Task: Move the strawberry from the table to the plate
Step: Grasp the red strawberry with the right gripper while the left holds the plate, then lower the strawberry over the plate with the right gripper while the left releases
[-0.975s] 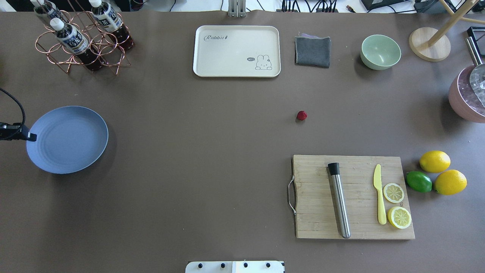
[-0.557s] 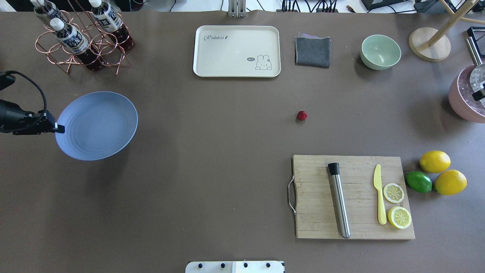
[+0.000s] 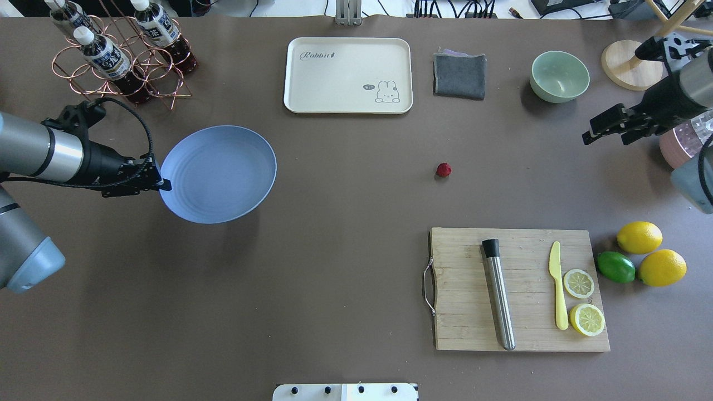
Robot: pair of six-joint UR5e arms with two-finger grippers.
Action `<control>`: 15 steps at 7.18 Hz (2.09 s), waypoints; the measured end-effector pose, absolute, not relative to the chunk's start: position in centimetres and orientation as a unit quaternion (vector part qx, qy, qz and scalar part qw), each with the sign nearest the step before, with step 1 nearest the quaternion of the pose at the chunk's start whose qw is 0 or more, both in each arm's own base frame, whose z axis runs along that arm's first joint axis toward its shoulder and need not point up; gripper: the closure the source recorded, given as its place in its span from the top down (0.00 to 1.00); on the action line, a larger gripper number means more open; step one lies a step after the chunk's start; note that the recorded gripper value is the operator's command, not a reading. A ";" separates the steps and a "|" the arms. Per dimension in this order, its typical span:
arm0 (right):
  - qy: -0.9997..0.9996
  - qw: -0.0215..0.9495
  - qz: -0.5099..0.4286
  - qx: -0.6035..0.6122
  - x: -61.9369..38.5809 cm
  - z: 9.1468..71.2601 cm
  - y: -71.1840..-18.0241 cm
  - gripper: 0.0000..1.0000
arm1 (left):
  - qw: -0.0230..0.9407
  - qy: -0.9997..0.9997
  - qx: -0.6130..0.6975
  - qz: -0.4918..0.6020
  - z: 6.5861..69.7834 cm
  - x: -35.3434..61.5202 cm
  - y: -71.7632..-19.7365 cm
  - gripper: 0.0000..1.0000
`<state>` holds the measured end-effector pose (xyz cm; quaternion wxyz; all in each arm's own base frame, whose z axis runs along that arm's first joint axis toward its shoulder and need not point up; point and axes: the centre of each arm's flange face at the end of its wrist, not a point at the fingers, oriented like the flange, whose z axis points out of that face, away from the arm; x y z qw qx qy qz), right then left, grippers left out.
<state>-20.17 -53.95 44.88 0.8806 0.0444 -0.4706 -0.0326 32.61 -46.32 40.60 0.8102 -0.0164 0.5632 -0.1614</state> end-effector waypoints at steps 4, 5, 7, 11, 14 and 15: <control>-0.464 0.884 -0.021 0.046 -32.8 37.7 -53.0 0.98 | 0.819 0.548 -0.025 -0.165 33.0 42.9 -41.5 0.00; -0.458 0.887 -0.017 0.049 -35.5 36.7 -53.0 0.98 | 0.821 0.547 -0.021 -0.160 32.5 45.7 -39.7 0.00; -0.449 0.892 -0.012 0.049 -39.8 35.4 -53.5 0.98 | 0.819 0.550 -0.019 -0.160 31.0 49.8 -37.1 0.00; -0.432 0.900 -0.011 0.061 -45.2 35.5 -53.6 0.91 | 0.815 0.555 -0.017 -0.165 29.5 52.4 -35.6 0.00; -0.427 0.902 -0.013 0.071 -47.5 36.5 -53.7 0.15 | 0.815 0.556 -0.017 -0.166 29.5 52.4 -35.5 0.24; -0.425 0.902 -0.013 0.073 -47.8 36.5 -53.8 0.00 | 0.815 0.556 -0.017 -0.166 29.5 52.4 -35.5 0.62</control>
